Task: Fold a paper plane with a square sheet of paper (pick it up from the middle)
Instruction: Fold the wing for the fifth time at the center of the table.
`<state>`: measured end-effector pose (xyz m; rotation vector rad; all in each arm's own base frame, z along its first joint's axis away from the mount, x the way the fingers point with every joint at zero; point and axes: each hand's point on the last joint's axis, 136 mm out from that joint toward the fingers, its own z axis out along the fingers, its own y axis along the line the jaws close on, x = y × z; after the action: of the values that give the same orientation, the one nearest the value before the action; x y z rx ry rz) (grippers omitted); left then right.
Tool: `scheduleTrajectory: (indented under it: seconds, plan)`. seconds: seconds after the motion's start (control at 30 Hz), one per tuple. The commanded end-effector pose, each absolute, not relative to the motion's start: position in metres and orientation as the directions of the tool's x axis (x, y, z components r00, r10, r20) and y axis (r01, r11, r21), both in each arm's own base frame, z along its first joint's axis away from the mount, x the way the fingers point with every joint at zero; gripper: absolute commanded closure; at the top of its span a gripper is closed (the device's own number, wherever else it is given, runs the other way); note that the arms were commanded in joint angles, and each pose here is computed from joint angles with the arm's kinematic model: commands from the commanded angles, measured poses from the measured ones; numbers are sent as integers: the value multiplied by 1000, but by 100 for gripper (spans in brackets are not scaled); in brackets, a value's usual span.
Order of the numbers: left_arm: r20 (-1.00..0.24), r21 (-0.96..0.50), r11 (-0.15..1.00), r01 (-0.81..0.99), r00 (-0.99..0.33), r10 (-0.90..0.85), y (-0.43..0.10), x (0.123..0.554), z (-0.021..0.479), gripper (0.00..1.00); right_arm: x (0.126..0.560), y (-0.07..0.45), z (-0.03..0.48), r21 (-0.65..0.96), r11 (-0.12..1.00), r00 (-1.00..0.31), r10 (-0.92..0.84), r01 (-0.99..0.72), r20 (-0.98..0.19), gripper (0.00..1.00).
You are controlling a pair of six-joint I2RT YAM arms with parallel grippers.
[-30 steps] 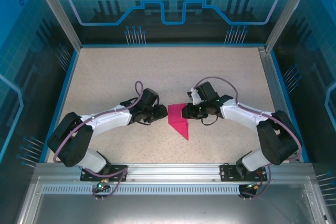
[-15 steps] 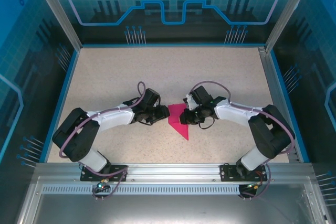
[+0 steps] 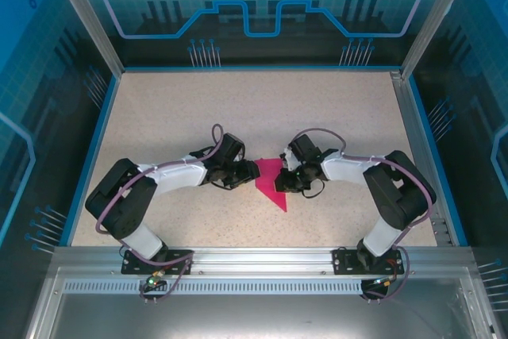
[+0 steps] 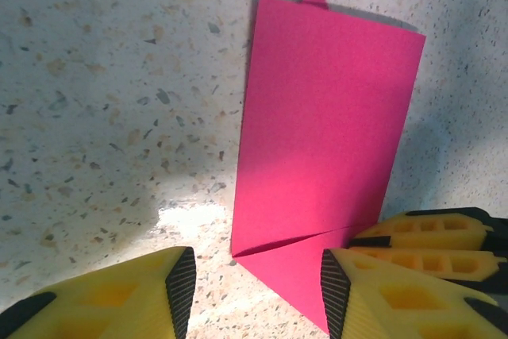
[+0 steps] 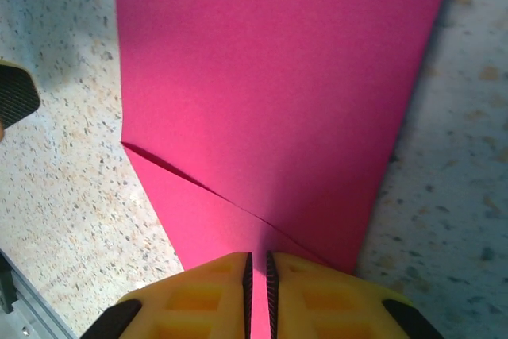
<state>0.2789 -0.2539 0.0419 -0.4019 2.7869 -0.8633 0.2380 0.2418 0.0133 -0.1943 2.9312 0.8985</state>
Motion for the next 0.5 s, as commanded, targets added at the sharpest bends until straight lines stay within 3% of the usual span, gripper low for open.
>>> scheduleTrajectory:
  seconds: [0.0, 0.47]
  plan:
    - [-100, -606, 778, -168, -954, -284, -268, 282, 49, 50, 238, 243, 20, 625, 772, -993, -70, -118, -100, 83]
    - [-88, -593, 788, -165, -959, -268, -273, 279, 46, 50, 244, 243, 39, 695, 707, -989, -44, -131, -142, 80]
